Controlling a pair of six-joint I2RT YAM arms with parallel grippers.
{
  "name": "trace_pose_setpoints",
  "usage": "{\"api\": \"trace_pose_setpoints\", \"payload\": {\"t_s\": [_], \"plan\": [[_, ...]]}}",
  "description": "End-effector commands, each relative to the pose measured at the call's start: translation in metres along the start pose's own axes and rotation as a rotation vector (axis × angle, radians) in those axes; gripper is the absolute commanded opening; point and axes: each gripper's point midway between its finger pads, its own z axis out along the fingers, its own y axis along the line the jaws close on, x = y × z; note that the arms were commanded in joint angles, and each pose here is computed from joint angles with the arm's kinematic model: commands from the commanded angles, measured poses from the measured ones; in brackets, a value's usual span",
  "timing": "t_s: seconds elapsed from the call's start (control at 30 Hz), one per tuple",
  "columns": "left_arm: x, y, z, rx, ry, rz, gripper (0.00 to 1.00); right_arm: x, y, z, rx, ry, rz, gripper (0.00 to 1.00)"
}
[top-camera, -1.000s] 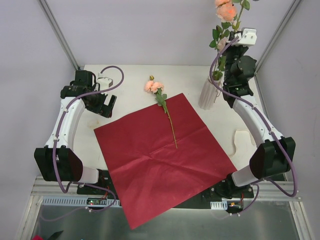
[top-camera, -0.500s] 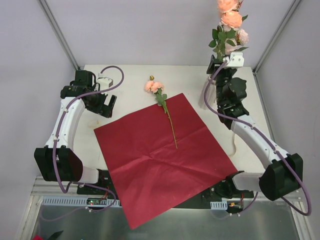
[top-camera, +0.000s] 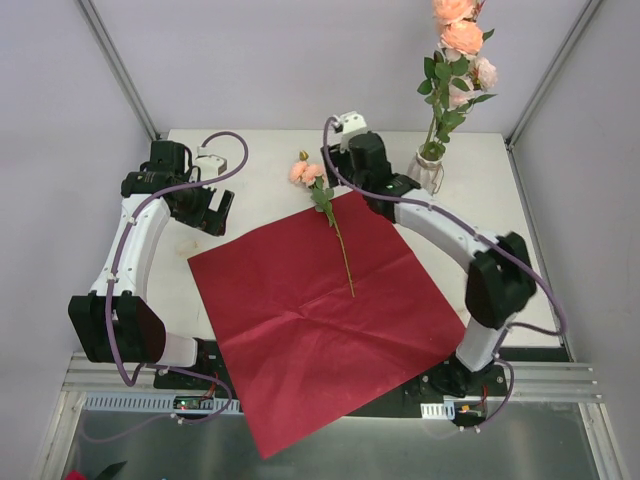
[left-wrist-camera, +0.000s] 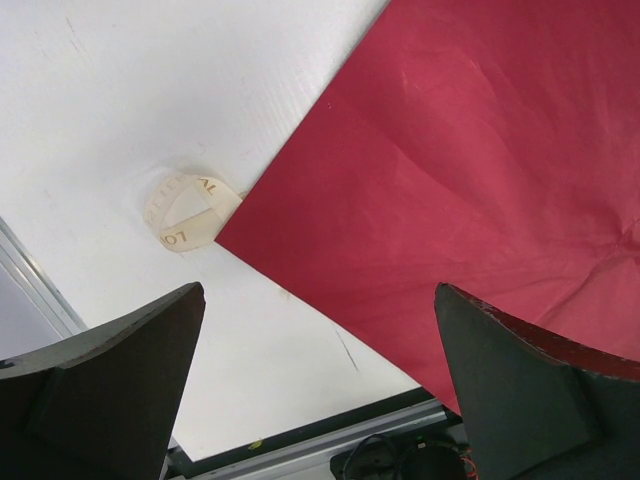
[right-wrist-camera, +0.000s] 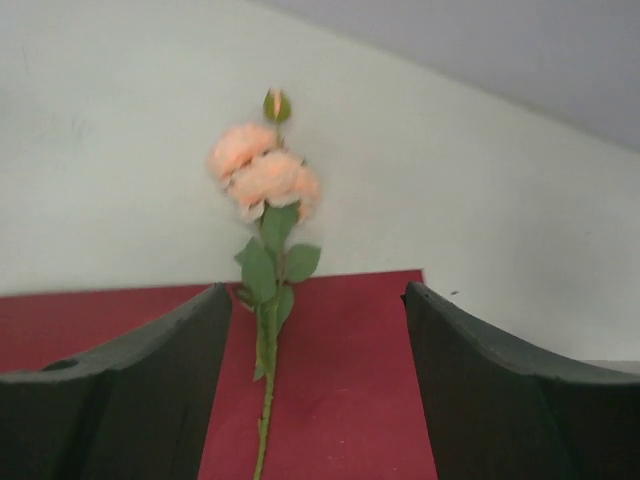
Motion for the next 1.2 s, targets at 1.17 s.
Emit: {"api": "trace_pose_setpoints", "payload": {"t_s": [1.17], "plan": [[0.015,-0.004,-0.003,0.001,0.005,0.021,0.99,0.228,0.064,0.05,-0.075,0.715,-0.008,0.33]]}}
